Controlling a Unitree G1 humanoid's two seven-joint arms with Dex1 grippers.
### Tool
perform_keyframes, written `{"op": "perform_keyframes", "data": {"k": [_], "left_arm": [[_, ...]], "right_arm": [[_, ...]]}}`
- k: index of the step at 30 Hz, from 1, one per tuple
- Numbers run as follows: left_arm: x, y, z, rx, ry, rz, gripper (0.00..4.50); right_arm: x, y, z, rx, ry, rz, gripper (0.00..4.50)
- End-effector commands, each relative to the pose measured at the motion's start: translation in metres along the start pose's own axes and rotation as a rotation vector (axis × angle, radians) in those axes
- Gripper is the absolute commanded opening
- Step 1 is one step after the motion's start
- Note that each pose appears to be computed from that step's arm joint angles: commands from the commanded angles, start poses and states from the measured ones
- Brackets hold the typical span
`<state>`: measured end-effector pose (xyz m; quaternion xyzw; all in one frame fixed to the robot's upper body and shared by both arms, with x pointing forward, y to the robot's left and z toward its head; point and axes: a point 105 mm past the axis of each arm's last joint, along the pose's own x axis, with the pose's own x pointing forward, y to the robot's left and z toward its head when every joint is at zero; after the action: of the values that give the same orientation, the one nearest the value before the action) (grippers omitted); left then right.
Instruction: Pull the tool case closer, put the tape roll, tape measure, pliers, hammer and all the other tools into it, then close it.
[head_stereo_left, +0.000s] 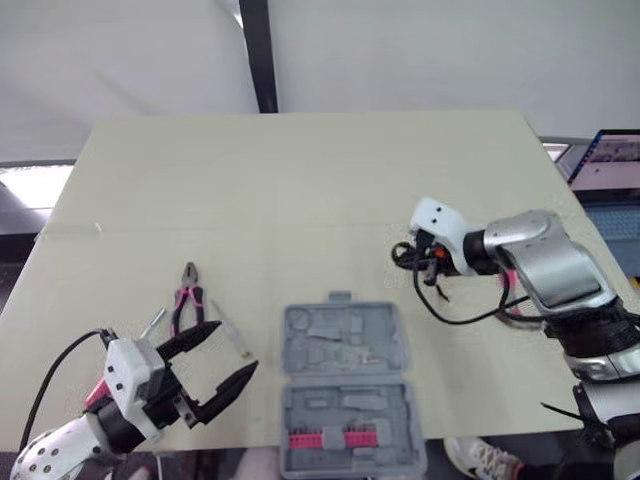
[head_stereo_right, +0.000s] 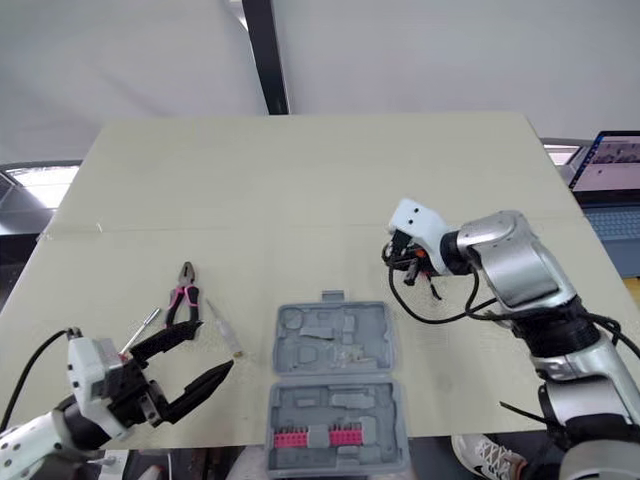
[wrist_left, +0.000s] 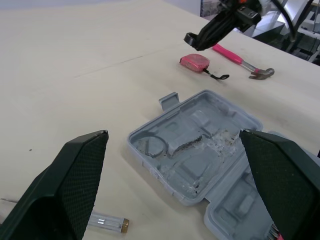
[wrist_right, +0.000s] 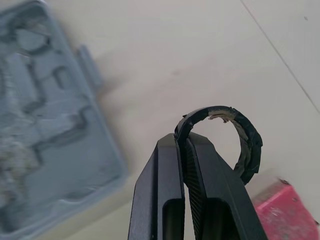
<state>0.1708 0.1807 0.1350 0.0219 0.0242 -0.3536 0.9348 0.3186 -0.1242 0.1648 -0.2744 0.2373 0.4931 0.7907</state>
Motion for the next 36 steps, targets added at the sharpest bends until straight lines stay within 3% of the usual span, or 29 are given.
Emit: {"op": "perform_keyframes", "data": {"k": [1,6,20,36], "left_arm": [[-0.009,0.000,0.003,0.016,0.003,0.014,4.50],[-0.021,0.001,-0.004,-0.005,0.025,0.046,4.50],[-0.040,0.002,-0.017,-0.013,0.062,0.060,4.50],[-0.033,0.002,-0.017,-0.008,0.045,0.017,4.50]], "right_arm": [[-0.002,0.035,0.018,-0.014,-0.050,0.099,0.06],[0.015,0.066,0.030,0.035,-0.100,0.169,0.06],[0.075,0.093,0.049,0.092,-0.140,0.267,0.06],[0.118,0.087,0.053,0.035,-0.130,0.245,0.06]]}}
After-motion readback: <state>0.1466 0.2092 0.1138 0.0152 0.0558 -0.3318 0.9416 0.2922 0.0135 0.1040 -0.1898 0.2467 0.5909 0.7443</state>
